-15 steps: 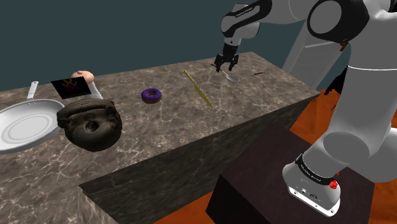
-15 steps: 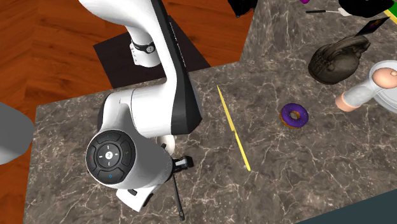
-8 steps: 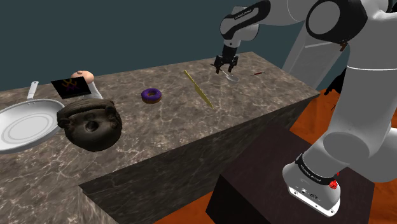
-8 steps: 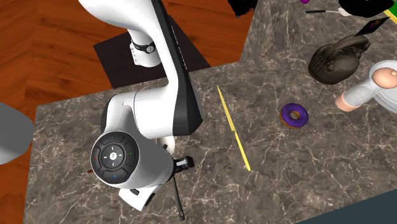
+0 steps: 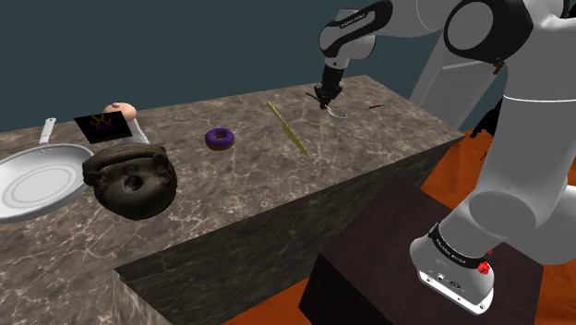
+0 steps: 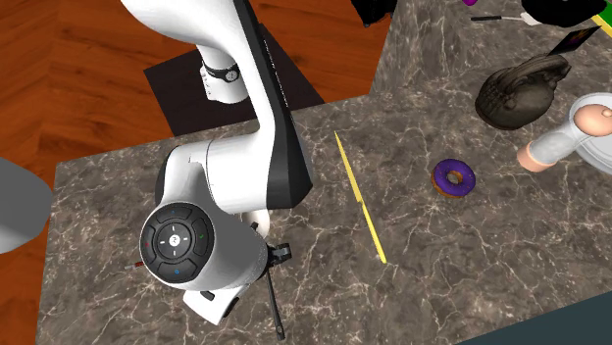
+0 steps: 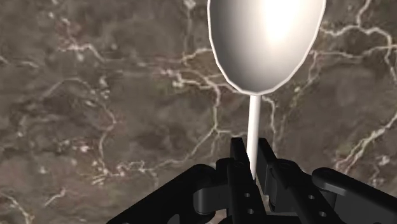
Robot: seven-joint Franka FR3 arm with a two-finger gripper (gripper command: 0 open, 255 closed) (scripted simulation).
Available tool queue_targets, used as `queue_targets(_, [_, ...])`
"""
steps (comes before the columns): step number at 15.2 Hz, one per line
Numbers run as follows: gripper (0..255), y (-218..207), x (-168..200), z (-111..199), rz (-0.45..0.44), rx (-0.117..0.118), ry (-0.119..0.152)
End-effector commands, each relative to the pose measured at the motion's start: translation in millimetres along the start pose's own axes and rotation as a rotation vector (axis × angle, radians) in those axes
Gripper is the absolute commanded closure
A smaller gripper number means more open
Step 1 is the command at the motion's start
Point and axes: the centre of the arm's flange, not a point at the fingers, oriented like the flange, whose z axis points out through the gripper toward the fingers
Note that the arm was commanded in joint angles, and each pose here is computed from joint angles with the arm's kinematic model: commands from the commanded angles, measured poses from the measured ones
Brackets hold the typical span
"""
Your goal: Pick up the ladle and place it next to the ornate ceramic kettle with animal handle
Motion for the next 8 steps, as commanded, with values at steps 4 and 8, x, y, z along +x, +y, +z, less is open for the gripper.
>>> queue_targets(4, [255,-0.4,-0.1,-5.2,0.0,0.0,0.0])
queue_targets(8, [255,-2.7,-0.7,-26.1,0.0,0.0,0.0])
